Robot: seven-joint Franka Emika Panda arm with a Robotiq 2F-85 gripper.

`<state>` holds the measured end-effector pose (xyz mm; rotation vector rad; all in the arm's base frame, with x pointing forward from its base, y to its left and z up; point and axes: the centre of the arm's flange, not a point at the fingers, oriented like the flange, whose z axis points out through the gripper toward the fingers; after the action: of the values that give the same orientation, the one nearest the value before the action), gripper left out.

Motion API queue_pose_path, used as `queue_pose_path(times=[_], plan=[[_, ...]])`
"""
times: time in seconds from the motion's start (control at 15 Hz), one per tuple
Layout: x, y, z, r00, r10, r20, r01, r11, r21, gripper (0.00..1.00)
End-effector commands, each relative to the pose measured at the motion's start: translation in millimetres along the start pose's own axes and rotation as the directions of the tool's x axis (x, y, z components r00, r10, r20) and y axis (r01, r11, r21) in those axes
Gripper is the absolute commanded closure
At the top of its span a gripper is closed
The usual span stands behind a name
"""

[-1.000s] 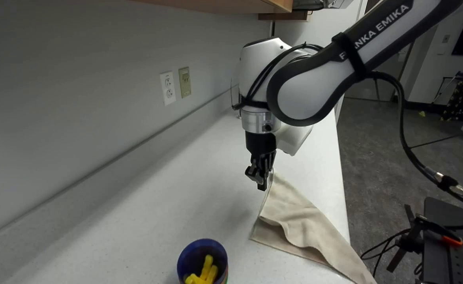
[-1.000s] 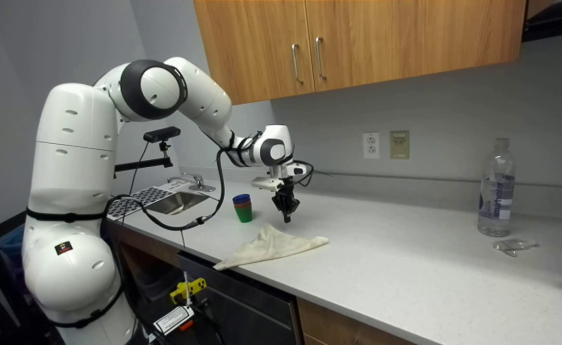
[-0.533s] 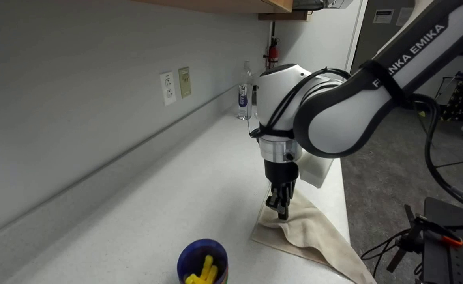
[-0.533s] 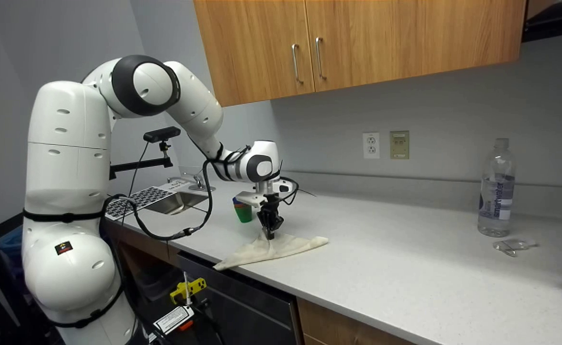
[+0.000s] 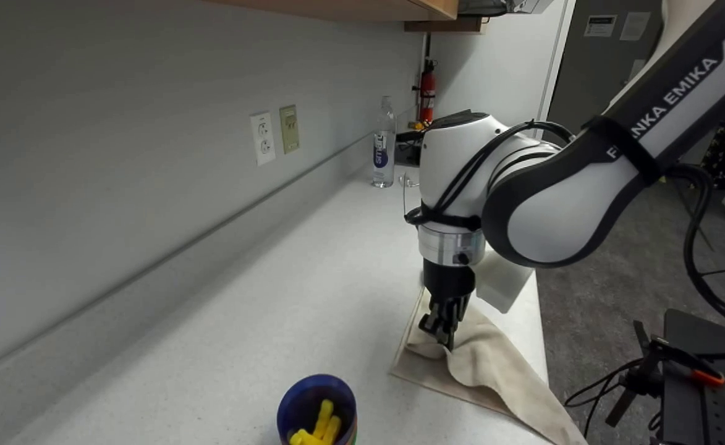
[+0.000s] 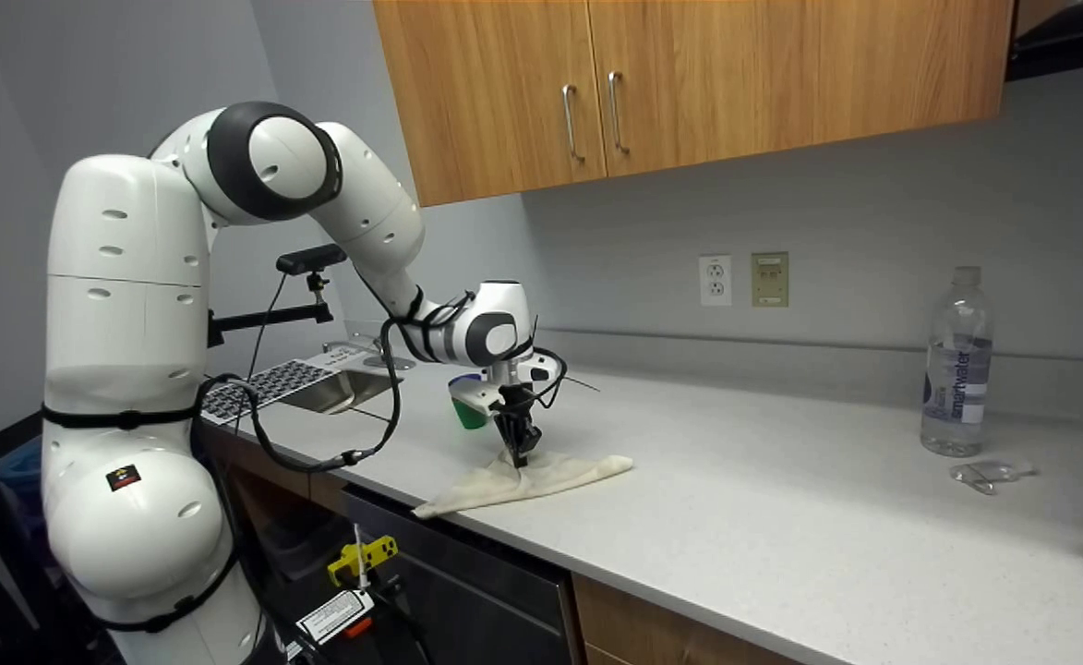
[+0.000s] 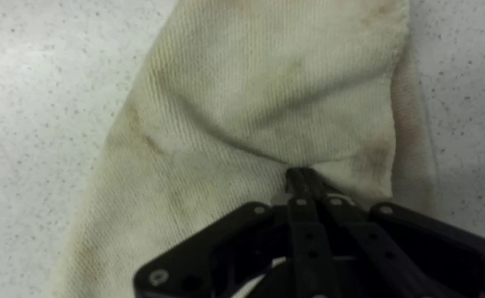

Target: Unfold the cloth

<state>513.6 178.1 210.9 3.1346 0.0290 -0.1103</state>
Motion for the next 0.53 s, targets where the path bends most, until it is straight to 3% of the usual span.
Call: queue_pose_path(times=[0.0, 0.47], plan=[[19, 0, 16, 0.997, 0.049, -0.061, -0.05, 0.999, -0.01, 1.0], [69, 14, 12, 0.984, 0.14, -0.111, -0.14, 0.99, 0.007, 1.0]])
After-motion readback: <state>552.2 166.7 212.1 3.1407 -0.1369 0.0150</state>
